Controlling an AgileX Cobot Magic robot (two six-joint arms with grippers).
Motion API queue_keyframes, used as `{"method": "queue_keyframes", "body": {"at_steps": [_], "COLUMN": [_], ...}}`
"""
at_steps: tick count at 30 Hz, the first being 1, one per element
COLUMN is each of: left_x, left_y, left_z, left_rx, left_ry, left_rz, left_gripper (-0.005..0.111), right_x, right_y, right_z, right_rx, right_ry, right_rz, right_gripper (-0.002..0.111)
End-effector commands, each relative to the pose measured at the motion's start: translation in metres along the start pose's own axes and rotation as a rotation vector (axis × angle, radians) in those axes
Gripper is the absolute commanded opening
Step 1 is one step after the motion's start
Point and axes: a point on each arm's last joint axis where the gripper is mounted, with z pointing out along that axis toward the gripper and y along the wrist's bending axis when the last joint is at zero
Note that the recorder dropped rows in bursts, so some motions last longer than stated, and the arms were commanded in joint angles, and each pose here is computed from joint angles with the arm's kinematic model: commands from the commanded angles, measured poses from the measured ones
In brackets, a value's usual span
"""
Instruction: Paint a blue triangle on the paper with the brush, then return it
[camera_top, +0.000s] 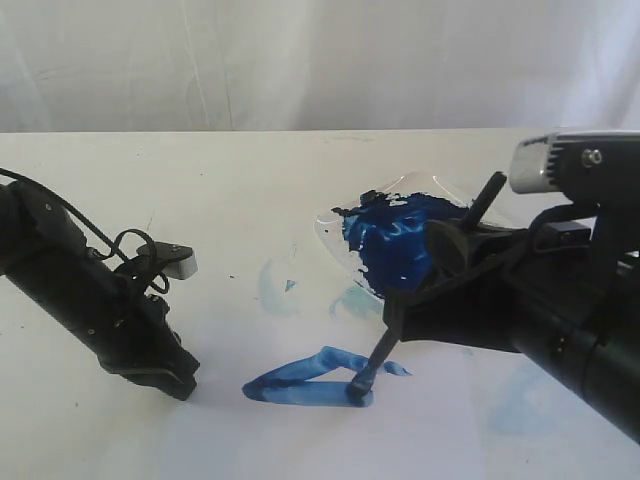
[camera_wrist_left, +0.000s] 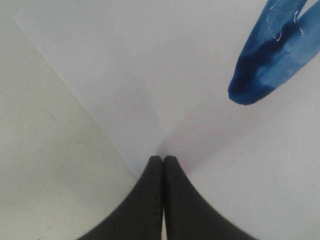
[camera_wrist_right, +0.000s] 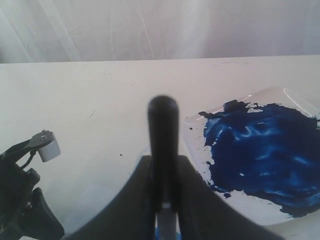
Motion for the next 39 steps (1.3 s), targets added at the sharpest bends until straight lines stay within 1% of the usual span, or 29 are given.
{"method": "queue_keyframes", "body": {"at_steps": [1,6,11,23,30,39], "left_x": [0.003,0.003,0.003,0.003,0.003,0.003], "left_y": [-0.003,-0.003,-0.003,-0.002,-0.002,-0.002], "left_z": [0.003,0.003,0.003,0.003,0.003,0.003], "left_rx": [0.022,0.022,0.022,0.021,0.021,0.021], "left_ry": [0.017,0.017,0.017,0.016,0.016,0.016], "left_rz": [-0.010,-0.010,-0.010,-0.010,-0.010,-0.010], "left_gripper": [0.000,0.000,0.000,0.000,0.000,0.000], "right_x": [0.002,0.003,0.004,0.007,0.007,-0.003], "right_y": [-0.002,-0.004,-0.009,-0.016,-0.020,-0.031], "right_z": [0.000,0.000,-0.001,-0.002,-0.004,-0.017], "right_rx": [-0.004,0.011,0.067,0.145,0.173,0.195], "right_ry": [-0.020,-0.019,-0.016,0.017,0.030,0.005], "right_rz": [-0.001,0.001,0.001,-0.010,-0.013,0.006], "right_gripper": [0.000,0.000,0.000,0.000,0.000,0.000]}}
